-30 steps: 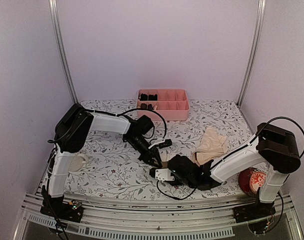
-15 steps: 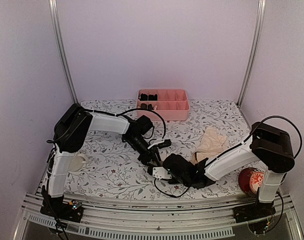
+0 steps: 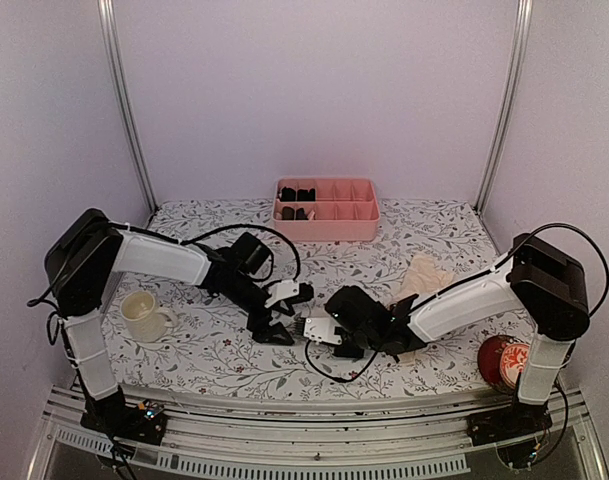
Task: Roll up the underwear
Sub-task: Roll the underwear at the center of the board.
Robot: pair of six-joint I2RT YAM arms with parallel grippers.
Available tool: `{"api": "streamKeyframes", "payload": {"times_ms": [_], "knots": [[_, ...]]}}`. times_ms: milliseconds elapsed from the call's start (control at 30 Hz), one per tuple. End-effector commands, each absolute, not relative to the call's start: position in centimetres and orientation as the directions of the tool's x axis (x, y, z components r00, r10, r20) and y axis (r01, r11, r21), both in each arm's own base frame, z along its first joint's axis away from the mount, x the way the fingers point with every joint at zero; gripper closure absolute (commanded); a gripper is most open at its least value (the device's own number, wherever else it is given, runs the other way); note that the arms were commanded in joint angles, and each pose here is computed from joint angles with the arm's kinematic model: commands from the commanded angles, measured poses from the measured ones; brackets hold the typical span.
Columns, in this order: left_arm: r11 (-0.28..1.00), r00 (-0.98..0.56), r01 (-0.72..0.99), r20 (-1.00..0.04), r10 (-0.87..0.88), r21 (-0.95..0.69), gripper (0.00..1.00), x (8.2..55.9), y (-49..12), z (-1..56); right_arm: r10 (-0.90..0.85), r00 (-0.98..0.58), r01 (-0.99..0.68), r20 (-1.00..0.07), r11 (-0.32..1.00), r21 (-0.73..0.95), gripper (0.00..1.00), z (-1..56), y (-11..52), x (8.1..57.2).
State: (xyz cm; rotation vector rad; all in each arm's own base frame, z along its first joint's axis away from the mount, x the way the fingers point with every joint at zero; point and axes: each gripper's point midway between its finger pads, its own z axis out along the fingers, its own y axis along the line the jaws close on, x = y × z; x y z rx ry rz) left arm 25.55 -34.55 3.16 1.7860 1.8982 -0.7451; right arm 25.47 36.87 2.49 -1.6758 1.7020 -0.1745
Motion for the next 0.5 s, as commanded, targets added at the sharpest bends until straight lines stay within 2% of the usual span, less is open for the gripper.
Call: {"api": "streamKeyframes", "payload": {"times_ms": [0, 167, 300, 467], "knots": [[0.004, 0.106, 0.989, -0.745, 0.659, 0.145, 0.13, 27.0, -35.8, 6.2, -0.945, 0.055, -0.901, -0.322, 0.092, -0.423, 0.89, -1.0, 34.3, 23.1], [-0.006, 0.228, 0.959, -0.755, 0.615, 0.285, 0.16, 25.9, -36.5, 6.1, -0.937, 0.058, -0.919, -0.344, 0.085, -0.386, 0.89, -0.8, 34.5, 22.4], [-0.047, 0.295, 0.939, -0.725, 0.622, 0.342, 0.18, 24.2, -37.2, 4.6, -0.932, 0.063, -0.928, -0.356, 0.077, -0.364, 0.89, -0.6, 34.6, 22.0], [-0.039, 0.376, 0.897, -0.713, 0.592, 0.441, 0.19, 23.2, -37.7, 4.4, -0.928, 0.069, -0.94, -0.365, 0.062, -0.336, 0.9, -0.7, 34.8, 21.4]]}}
